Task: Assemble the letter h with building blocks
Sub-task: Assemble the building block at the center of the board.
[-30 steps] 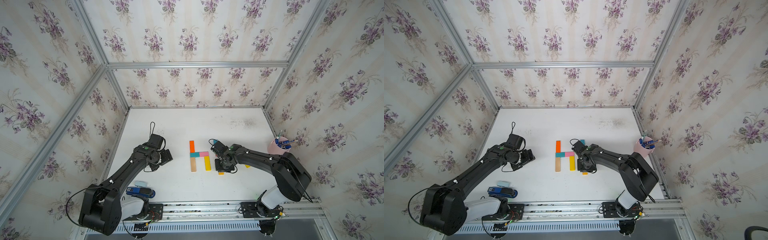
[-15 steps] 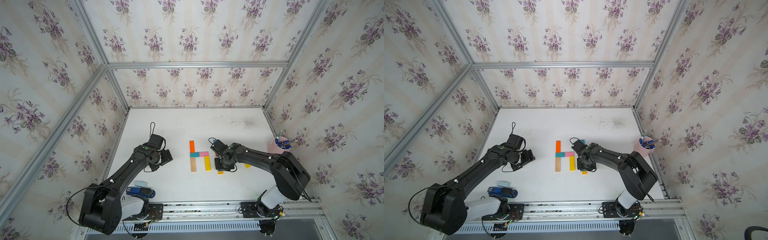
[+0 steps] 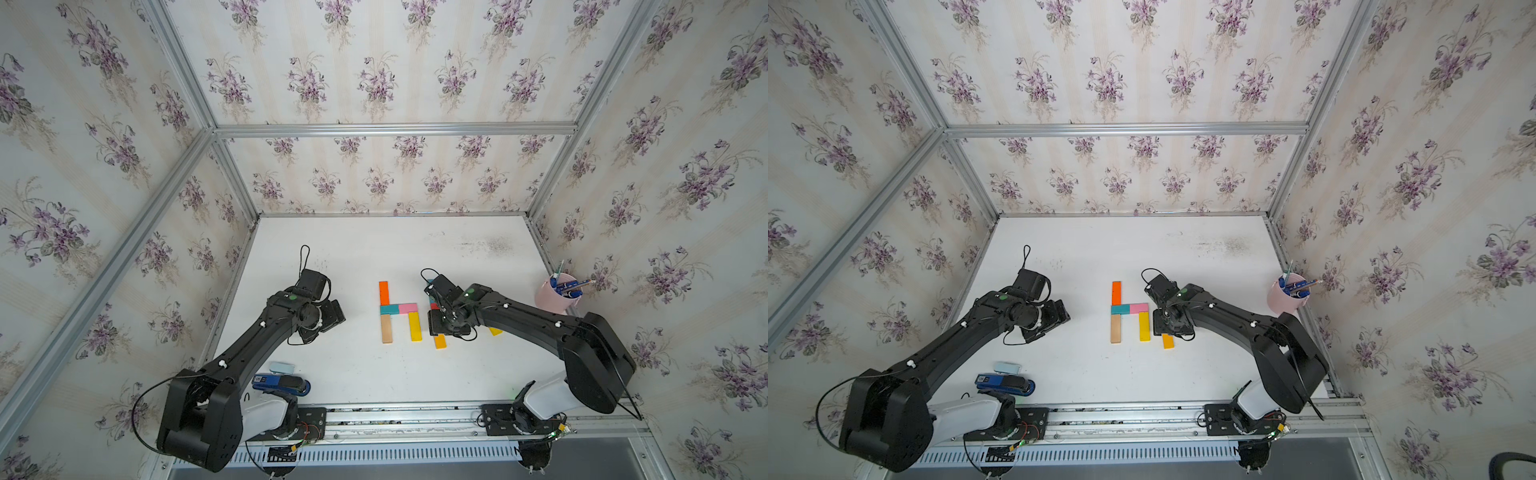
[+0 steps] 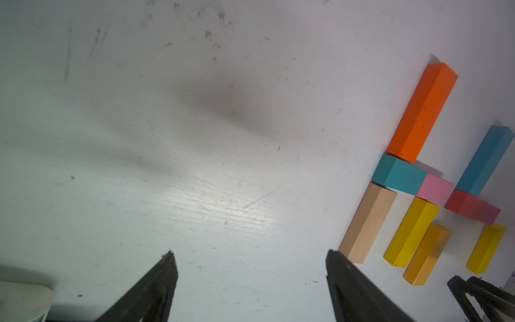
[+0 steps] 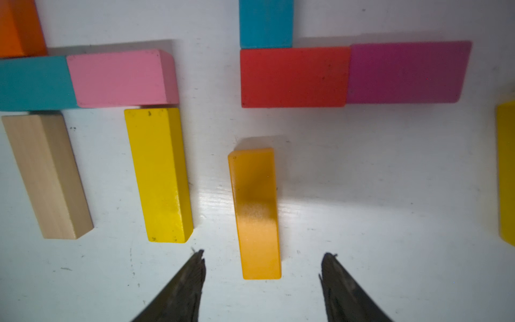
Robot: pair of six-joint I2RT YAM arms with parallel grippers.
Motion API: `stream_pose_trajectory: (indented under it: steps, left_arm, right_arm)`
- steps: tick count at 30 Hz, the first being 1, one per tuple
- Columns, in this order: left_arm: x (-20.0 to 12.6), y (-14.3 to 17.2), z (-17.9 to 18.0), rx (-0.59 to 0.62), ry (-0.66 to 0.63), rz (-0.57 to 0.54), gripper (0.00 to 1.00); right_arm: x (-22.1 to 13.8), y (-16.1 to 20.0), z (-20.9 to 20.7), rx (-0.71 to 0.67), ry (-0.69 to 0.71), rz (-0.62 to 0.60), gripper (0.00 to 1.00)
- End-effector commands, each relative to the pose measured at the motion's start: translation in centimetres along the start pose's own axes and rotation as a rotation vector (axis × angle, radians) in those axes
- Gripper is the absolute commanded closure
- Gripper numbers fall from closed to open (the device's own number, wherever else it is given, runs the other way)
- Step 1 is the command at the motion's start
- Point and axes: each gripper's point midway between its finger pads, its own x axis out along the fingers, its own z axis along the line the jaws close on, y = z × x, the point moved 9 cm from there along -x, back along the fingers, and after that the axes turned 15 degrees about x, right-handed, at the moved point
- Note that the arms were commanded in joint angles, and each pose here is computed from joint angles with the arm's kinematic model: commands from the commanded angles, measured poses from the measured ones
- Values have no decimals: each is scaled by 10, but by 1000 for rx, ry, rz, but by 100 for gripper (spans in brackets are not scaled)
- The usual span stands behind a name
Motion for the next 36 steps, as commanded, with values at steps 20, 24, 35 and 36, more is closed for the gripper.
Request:
stream_pose_trajectory:
  steps: [20, 24, 35, 36]
  left_arm:
    - [0, 0, 1, 4, -6, 5, 14]
    - [0, -1, 0, 5, -4, 2, 14]
    - [-3, -2, -1, 9, -4, -2, 14]
    - [-3, -2, -1, 8, -4, -1, 14]
  right_arm:
    - [35, 7, -5, 42, 53, 48, 56]
    - [36, 7, -5, 42, 64, 44, 67]
    - [38, -1, -3, 38, 75, 38, 69]
    - [38, -1, -2, 31, 77, 40, 69]
